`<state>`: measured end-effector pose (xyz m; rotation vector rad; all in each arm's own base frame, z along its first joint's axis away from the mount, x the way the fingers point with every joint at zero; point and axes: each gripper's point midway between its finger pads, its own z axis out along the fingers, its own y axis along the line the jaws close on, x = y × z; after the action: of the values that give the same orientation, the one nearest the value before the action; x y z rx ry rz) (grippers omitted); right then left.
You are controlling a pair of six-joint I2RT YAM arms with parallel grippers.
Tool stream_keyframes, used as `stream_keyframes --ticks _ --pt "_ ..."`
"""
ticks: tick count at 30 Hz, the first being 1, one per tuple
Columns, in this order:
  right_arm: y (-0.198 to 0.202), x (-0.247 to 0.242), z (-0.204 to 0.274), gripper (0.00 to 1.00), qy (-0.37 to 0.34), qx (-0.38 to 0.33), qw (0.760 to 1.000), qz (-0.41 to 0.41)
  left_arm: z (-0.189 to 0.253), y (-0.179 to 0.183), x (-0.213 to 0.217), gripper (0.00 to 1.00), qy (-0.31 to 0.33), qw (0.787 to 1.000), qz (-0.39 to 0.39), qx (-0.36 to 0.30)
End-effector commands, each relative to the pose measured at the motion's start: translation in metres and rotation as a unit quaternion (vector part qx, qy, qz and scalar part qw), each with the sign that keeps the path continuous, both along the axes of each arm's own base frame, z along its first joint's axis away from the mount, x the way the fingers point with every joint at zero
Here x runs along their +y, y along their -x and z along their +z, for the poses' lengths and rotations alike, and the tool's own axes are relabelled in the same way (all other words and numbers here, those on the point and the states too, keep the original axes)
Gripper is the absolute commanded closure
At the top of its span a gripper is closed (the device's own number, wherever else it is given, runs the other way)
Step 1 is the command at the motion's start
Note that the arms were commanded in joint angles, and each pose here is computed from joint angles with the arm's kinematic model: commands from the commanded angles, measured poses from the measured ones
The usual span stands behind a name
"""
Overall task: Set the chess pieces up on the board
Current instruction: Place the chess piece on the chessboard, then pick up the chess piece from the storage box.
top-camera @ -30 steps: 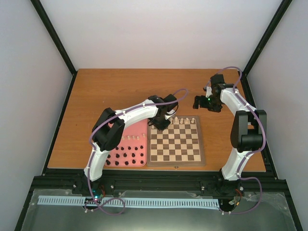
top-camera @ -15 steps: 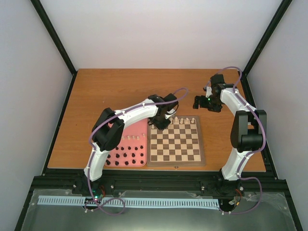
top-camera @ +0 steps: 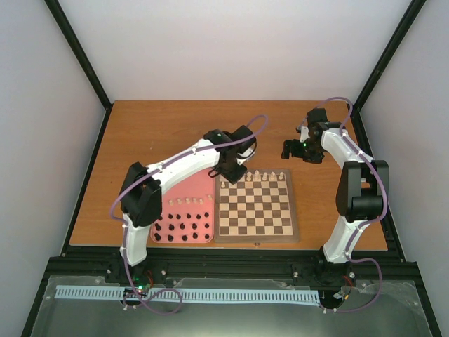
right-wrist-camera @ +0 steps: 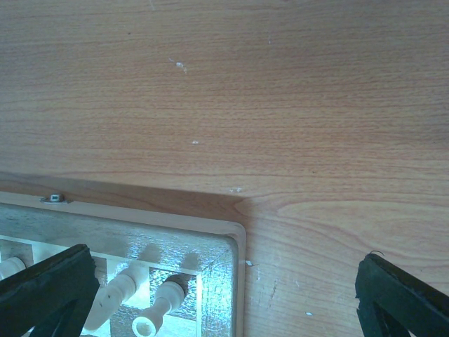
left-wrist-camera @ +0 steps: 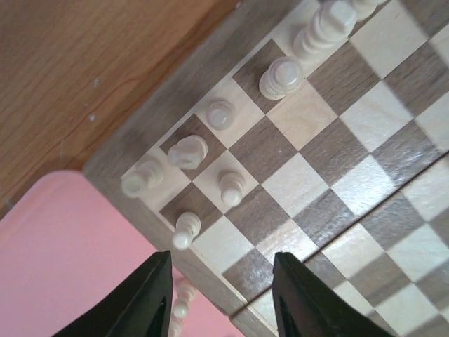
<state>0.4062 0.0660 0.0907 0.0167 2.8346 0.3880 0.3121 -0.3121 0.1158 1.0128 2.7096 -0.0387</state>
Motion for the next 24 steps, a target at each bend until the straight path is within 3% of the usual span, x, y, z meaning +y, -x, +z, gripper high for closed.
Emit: stream_keyframes --ticks 1,4,8,12,14,19,24 --pt "-0.004 -0.002 0.010 0.00 -0.001 -0.014 1.000 0.004 0.063 -0.005 0.011 0.54 0.041 0.997 0.035 -0.049" --pt "-0.004 -0.001 0.011 0.00 -0.003 -0.015 1.000 0.004 0.086 -0.008 0.034 0.43 0.066 0.992 0.084 -0.062" --pt "-0.004 0.000 0.011 0.00 -0.005 -0.015 1.000 0.004 0.084 -0.017 0.090 0.40 0.075 0.973 0.211 -0.046" --pt "-0.005 0.000 0.012 0.00 -0.007 -0.015 1.000 0.004 0.046 -0.010 0.162 0.42 0.068 0.926 0.371 0.013" --pt "-0.004 0.000 0.013 0.00 -0.007 -0.016 1.000 0.004 0.030 -0.005 0.192 0.48 0.078 0.896 0.436 0.034" --pt "-0.003 0.000 0.014 0.00 -0.006 -0.017 1.000 0.004 -0.005 0.016 0.223 0.51 0.084 0.856 0.503 0.084" --pt "-0.002 0.000 0.014 0.00 -0.006 -0.017 1.000 0.004 -0.029 0.035 0.219 0.51 0.102 0.827 0.536 0.136"
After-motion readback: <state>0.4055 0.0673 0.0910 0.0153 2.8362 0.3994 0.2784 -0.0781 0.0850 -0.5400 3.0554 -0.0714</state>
